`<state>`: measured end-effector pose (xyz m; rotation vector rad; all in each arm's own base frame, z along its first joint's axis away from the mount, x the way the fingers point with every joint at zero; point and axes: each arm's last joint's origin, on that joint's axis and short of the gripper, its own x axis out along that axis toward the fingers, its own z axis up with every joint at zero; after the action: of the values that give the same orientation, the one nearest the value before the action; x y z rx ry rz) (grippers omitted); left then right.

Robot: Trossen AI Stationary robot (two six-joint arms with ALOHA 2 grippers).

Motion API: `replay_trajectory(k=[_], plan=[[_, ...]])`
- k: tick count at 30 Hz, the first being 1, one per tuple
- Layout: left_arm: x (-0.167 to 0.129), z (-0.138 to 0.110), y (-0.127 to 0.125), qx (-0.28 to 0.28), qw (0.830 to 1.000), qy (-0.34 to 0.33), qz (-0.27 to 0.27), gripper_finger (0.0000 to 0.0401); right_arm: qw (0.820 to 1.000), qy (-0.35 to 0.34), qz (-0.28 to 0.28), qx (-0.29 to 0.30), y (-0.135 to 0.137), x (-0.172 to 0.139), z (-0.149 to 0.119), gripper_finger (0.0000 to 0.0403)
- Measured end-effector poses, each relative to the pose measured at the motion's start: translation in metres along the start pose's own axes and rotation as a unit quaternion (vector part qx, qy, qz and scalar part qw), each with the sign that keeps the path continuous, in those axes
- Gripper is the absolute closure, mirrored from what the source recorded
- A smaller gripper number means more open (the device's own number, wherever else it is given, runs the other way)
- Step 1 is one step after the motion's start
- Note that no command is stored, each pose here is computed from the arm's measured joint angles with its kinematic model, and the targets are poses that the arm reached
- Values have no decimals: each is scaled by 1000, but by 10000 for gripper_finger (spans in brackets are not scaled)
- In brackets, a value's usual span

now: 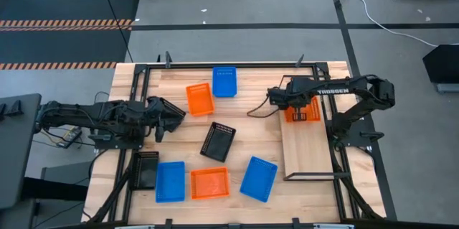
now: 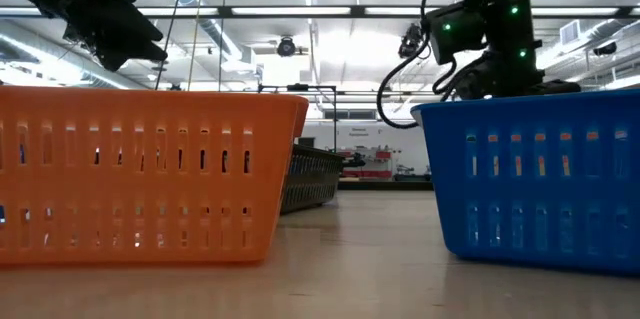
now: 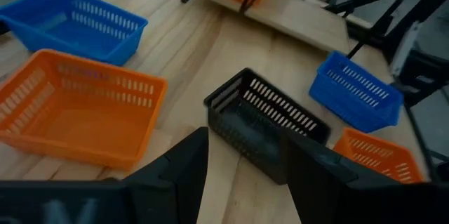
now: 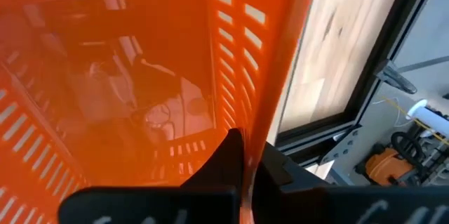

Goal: Stack baskets on shelf by color
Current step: Put the right orange bin on the shelf

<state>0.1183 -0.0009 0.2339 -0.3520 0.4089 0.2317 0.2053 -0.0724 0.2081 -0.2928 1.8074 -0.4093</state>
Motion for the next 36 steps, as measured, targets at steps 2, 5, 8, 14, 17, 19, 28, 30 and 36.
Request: replay_trajectory(k=[2, 5, 8, 14, 17, 19, 28, 30, 36], plan=[[2, -4, 2, -8, 1000, 5, 7, 220, 1000, 0, 3, 6, -7, 3, 0, 391], [4, -8, 3, -19, 1000, 10, 14, 220, 1000, -1, 4, 15, -15, 8, 0, 389], [6, -11, 4, -26, 999, 9, 17, 220, 1000, -3, 2, 17, -22, 11, -1, 387], [6, -10, 4, -32, 999, 4, 18, 220, 1000, -2, 6, 25, -30, 15, -2, 387], [6, -10, 4, -33, 999, 5, 18, 220, 1000, -5, 5, 31, -32, 16, -2, 378], [6, -11, 4, -32, 999, 6, 17, 220, 999, -7, 4, 32, -32, 17, -1, 368], [5, -12, 0, -21, 1000, 1, 19, 220, 998, -6, -3, 60, -32, 17, -1, 300], [5, -12, -1, -21, 1000, -1, 17, 220, 998, -3, -12, 64, -31, 17, -1, 286], [5, -11, -1, -20, 1000, -5, 17, 220, 996, 13, -54, 63, -25, 12, -1, 266]])
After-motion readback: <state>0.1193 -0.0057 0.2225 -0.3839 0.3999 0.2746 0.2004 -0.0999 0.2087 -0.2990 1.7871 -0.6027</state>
